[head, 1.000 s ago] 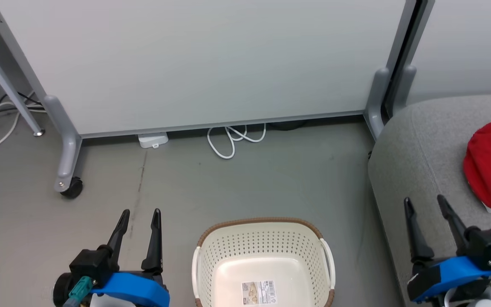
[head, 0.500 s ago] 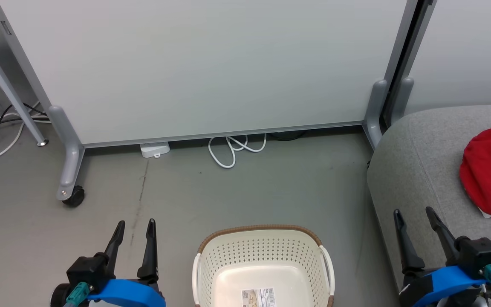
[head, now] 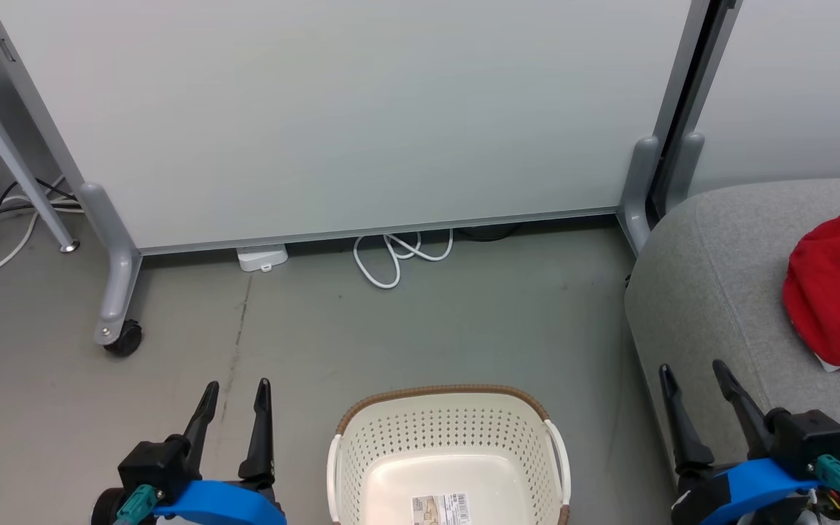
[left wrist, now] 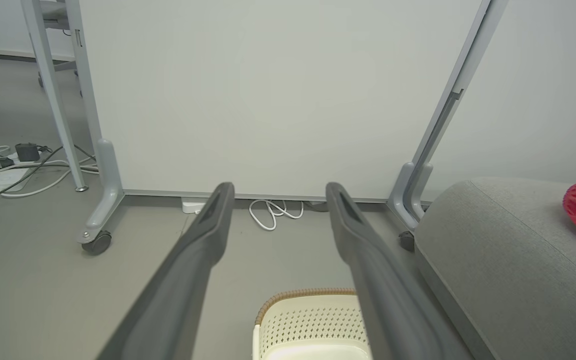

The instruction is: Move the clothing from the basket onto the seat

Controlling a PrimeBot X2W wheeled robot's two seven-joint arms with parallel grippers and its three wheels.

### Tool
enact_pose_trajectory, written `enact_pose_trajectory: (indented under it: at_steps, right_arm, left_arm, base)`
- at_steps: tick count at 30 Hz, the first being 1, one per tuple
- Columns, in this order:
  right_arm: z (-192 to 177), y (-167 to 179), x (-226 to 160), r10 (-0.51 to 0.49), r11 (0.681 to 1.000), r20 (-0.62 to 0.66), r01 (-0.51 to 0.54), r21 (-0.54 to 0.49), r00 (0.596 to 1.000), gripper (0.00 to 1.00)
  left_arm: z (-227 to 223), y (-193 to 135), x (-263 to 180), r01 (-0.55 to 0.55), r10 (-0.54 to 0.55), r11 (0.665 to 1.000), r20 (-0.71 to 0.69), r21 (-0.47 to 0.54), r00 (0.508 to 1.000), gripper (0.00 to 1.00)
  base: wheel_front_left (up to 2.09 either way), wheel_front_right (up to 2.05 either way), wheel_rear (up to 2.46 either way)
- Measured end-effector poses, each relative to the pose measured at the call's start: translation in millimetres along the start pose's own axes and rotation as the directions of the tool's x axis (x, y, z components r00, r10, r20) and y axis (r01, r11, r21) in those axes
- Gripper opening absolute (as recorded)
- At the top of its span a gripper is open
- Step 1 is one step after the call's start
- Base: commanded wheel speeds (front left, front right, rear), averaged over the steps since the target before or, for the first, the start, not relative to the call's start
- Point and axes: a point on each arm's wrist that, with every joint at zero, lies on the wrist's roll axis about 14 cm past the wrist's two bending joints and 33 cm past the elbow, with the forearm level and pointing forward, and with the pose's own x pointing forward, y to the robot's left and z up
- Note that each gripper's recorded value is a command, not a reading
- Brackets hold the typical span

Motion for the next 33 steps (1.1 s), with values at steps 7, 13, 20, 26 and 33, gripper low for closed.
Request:
enact_pose_trajectory:
  at_steps: [7,13,20,26,33]
  right_arm:
    - [-4.2,0.9,-0.8,0.002,1.0,-0.012,-0.002,0.007,1.0,0.0]
    - [-33.1,-1.8,-10.5,-0.013,1.0,-0.101,0.015,0.024,0.995,0.0]
    - [-47.1,-5.3,-16.7,-0.031,0.994,-0.145,0.046,0.101,0.989,0.0]
    - [-47.4,-9.1,-16.8,-0.049,0.974,-0.15,0.08,0.21,0.988,0.0]
    - [-46.1,-12.9,-16.0,-0.064,0.938,-0.15,0.111,0.328,0.987,0.0]
  left_arm:
    - [-3.8,-0.1,-0.1,0.002,-0.002,1.0,-0.013,0.003,1.0,0.0]
    - [-40.3,4.9,-19.9,-0.034,0.031,0.999,-0.124,-0.021,0.992,0.0]
    - [-55.6,11.1,-29.8,-0.081,0.065,0.993,-0.177,-0.087,0.982,0.0]
    - [-51.3,17.2,-27.3,-0.127,0.095,0.975,-0.174,-0.183,0.98,0.0]
    - [-44.7,21.0,-23.0,-0.162,0.118,0.943,-0.163,-0.29,0.98,0.0]
  base:
    - [0.0,0.0,0.0]
    - [0.0,0.0,0.0]
    - [0.0,0.0,0.0]
    - [0.0,0.0,0.0]
    - [0.0,0.0,0.0]
